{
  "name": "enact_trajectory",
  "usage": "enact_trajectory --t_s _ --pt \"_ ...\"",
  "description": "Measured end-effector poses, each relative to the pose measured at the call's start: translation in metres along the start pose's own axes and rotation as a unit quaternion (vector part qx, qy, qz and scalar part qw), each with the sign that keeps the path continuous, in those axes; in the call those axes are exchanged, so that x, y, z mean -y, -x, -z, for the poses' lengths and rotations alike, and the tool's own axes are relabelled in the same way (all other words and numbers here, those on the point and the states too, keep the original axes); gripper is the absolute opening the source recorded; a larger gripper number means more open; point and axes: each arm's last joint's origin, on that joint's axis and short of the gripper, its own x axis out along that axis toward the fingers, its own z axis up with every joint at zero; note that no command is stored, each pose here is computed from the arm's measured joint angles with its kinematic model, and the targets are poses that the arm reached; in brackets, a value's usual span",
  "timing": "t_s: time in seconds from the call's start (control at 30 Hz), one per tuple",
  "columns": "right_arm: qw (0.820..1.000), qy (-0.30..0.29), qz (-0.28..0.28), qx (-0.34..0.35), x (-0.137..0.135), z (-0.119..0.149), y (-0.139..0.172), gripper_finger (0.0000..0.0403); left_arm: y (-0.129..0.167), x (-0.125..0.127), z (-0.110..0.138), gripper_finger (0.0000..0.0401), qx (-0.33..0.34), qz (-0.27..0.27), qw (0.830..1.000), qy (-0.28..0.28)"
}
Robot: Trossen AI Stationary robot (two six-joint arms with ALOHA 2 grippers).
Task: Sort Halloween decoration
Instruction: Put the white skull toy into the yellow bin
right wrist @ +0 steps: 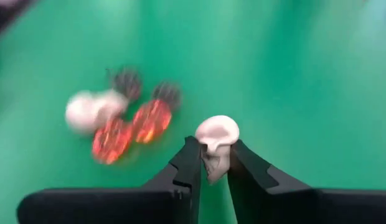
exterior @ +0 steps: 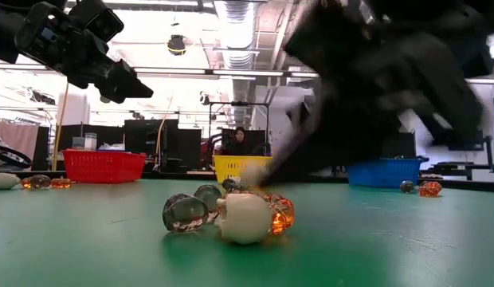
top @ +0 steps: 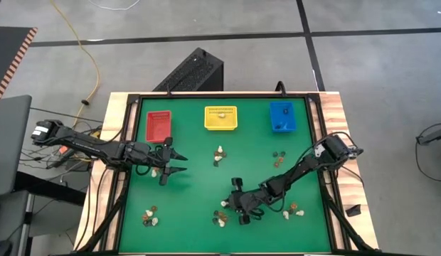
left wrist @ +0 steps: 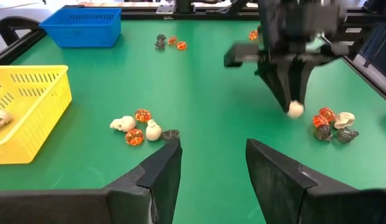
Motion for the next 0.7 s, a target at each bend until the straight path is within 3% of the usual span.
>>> enact_trajectory --t_s 0.2,0.37,0.5,0.7 --pt "0.996 0.032 0.057 0.054 0.050 -0.041 0.023 0.0102 0.000 0.000 0.000 0.0169 -0.002 -0.001 1.000 -0.013" --pt "0.986 0.029 0.147 0.073 0.121 -0.063 0.046 0.0100 0.000 0.000 0.001 0.0169 -0.003 -0.001 1.000 -0.027" --pt "0.979 0.017 0.195 0.061 0.184 -0.057 0.053 0.0099 0.000 0.000 0.001 0.0169 -0.003 -0.004 0.999 -0.040" --pt "0.973 -0.070 0.215 0.044 0.261 -0.031 0.055 0.0099 0.000 0.000 0.001 0.0169 -0.003 -0.004 0.999 -0.050"
